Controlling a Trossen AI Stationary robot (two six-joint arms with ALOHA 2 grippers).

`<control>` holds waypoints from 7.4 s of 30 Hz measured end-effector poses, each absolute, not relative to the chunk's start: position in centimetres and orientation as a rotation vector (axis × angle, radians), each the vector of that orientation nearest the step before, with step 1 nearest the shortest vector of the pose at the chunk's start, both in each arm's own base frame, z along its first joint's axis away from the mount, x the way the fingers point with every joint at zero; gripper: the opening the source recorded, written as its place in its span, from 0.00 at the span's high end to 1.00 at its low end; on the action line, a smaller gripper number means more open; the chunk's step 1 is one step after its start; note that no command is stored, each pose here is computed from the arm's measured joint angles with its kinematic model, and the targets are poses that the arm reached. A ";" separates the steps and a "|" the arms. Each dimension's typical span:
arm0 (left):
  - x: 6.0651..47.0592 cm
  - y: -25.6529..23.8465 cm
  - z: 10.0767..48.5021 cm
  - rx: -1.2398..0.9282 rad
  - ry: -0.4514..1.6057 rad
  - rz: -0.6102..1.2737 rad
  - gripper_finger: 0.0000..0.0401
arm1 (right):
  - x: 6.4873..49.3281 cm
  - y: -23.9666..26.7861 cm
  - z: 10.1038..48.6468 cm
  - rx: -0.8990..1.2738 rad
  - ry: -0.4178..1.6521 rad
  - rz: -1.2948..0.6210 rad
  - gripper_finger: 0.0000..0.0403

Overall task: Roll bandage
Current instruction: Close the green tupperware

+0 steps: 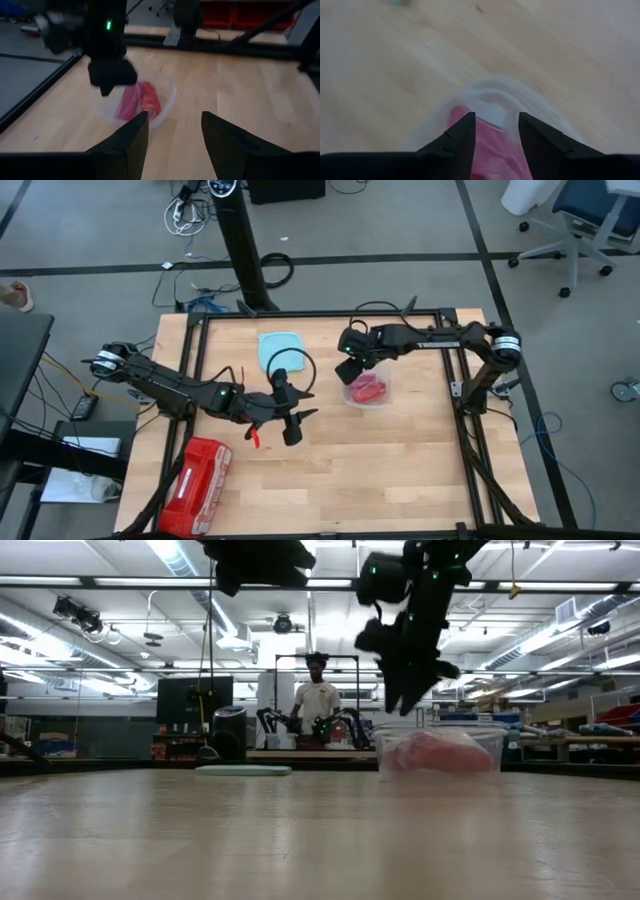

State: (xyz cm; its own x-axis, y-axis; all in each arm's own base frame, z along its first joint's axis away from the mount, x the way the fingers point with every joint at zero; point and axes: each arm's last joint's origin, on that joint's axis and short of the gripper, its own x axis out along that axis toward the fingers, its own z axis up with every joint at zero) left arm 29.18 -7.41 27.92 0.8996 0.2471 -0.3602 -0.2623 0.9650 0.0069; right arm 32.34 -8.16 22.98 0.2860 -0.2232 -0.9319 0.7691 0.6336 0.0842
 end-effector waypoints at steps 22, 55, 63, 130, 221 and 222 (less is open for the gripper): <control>24.2 -7.4 20.2 -0.238 0.102 0.164 0.54 | 31.9 5.5 29.2 0.121 0.647 -0.545 0.63; 18.7 3.1 20.9 -0.523 0.334 0.476 0.54 | 34.0 -5.5 25.8 0.005 0.497 -0.225 0.63; 18.9 4.3 20.4 -0.539 0.355 0.500 0.54 | 34.2 -5.3 25.9 -0.068 0.483 -0.153 0.63; 18.1 13.5 15.5 -0.467 0.633 0.804 0.54 | 43.2 -15.3 17.4 0.136 0.839 -0.250 0.63; 19.7 14.8 12.5 -0.675 0.760 0.593 0.54 | 43.2 -12.6 14.5 -0.153 1.053 -0.157 0.63; 19.7 14.7 12.5 -0.680 0.760 0.592 0.54 | 43.2 -12.4 14.5 -0.152 1.053 -0.137 0.63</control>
